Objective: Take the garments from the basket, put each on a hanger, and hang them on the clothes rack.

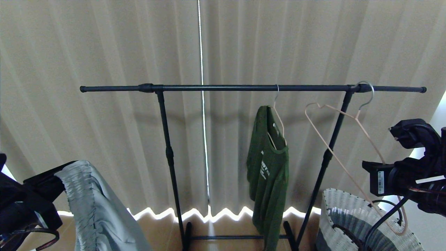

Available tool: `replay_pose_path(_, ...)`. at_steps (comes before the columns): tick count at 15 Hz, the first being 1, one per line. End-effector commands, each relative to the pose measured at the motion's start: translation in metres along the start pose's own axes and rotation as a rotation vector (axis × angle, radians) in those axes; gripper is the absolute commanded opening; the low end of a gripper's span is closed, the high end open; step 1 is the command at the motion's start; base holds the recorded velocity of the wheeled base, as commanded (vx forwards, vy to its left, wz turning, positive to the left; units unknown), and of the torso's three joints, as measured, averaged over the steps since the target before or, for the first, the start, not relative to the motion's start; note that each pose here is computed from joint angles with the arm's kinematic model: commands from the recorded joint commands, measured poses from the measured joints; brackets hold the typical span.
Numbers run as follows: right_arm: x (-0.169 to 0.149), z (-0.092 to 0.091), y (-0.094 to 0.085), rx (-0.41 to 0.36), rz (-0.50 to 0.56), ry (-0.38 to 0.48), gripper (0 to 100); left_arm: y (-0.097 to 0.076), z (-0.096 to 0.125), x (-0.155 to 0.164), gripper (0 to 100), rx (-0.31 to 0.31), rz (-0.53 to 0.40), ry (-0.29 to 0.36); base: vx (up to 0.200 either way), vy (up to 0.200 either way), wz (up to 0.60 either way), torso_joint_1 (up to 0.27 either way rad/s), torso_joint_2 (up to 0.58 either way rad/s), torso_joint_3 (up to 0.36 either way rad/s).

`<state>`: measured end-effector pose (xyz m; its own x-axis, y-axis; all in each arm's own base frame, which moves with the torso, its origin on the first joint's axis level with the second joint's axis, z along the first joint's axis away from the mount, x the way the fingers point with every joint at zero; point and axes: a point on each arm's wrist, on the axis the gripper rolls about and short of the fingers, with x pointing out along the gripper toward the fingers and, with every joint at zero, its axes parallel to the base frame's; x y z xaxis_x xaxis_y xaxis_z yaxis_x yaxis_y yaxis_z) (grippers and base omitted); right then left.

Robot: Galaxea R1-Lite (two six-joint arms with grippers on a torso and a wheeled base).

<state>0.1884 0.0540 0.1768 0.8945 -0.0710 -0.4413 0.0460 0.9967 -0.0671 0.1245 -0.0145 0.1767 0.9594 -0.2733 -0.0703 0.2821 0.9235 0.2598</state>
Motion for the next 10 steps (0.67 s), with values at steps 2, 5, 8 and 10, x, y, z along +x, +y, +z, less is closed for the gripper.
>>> replay_pose_path(2,-0.009,-0.006,0.001,-0.008,0.047,-0.004,0,0.0,-0.001,0.0,0,-0.001,-0.002,0.006,0.0,0.0,0.0,0.0,0.0,0.0)
replay_pose_path(5,-0.018,-0.003,-0.001,0.004,0.072,-0.042,0,0.0,-0.002,0.0,0,0.009,0.001,0.012,0.0,0.0,0.0,0.0,0.0,0.0)
replay_pose_path(8,-0.026,0.003,0.002,0.037,0.239,-0.18,0,0.0,0.0,-0.004,0,0.017,0.012,-0.009,0.0,0.0,0.0,0.0,0.0,0.0)
replay_pose_path(10,-0.027,0.007,0.004,0.04,0.298,-0.213,0,-0.002,-0.002,-0.003,0,0.022,-0.006,0.002,0.0,0.0,0.0,0.0,0.0,0.0)
